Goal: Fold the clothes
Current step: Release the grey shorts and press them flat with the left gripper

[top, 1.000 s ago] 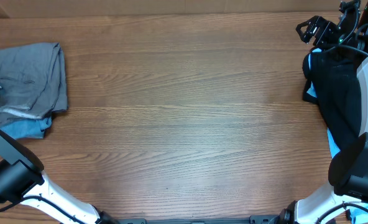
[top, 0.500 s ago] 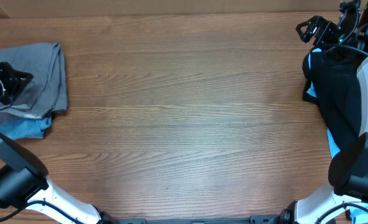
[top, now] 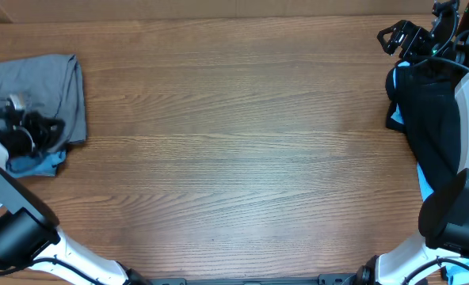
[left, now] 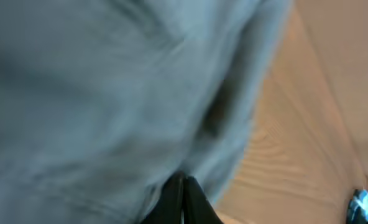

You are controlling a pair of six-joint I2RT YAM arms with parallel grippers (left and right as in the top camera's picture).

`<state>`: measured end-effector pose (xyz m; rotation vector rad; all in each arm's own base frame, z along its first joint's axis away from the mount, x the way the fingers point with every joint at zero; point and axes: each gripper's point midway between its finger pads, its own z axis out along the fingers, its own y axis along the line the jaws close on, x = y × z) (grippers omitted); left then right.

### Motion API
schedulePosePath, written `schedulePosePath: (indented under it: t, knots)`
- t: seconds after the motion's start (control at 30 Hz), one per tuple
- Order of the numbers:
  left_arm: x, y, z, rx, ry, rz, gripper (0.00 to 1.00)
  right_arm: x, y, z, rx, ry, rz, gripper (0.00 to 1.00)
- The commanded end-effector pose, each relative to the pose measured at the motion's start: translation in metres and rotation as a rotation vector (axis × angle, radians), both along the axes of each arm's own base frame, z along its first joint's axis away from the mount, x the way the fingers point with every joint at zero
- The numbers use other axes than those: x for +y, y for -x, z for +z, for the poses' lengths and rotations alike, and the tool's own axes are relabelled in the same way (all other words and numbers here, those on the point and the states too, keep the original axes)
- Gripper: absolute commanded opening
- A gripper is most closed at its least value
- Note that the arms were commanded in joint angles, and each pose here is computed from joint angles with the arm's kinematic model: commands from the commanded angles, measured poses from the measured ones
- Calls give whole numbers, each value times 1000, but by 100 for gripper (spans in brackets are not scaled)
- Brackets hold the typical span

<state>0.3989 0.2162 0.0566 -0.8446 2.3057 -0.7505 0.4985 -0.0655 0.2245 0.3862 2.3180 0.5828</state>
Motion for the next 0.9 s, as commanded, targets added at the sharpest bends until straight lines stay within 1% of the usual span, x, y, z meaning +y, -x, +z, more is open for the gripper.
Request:
schedulePosePath:
  t: [0.0, 0.03, 0.07, 0.1, 0.13, 0.2, 0.27, 0.37, 0.47, 0.5, 0.53, 0.6, 0.7, 0.8, 0.87]
  knots:
    - [-4, 33, -46, 36, -33, 38, 7, 0, 0, 1, -5, 2, 1, 100]
    - [-8, 37, -52, 25, -27, 37, 8, 0, 0, 1, -5, 2, 1, 100]
    - [-14, 38, -55, 7, -9, 27, 7, 0, 0, 1, -4, 2, 1, 100]
    - [-19, 36, -51, -16, 13, 14, 4, 0, 0, 1, -5, 2, 1, 100]
    - [-24, 29, -40, -83, 49, -15, 4, 0, 0, 1, -5, 2, 1, 100]
    - [-32, 11, 0, -260, 137, -78, 4, 0, 0, 1, -4, 2, 1, 100]
    - [-25, -10, 57, -424, 224, -112, 4, 0, 0, 1, -5, 2, 1, 100]
    - [-1, -32, 136, -563, 241, -126, 4, 0, 0, 1, -5, 2, 1, 100]
    - [30, -43, 189, -633, 200, -81, 4, 0, 0, 1, -4, 2, 1, 100]
    - [40, -44, 198, -642, 180, -50, 6, 0, 0, 1, -5, 2, 1, 100]
    - [56, -44, 203, -639, 164, 10, 7, 0, 0, 1, -5, 2, 1, 100]
    - [87, -37, 198, -616, 141, 138, 7, 0, 0, 1, -5, 2, 1, 100]
    - [119, -24, 174, -577, 143, 237, 7, 0, 0, 1, -5, 2, 1, 100]
    - [144, -14, 132, -533, 154, 286, 6, 0, 0, 1, -5, 2, 1, 100]
    - [150, -13, 98, -493, 202, 307, 6, 0, 0, 1, -4, 2, 1, 100]
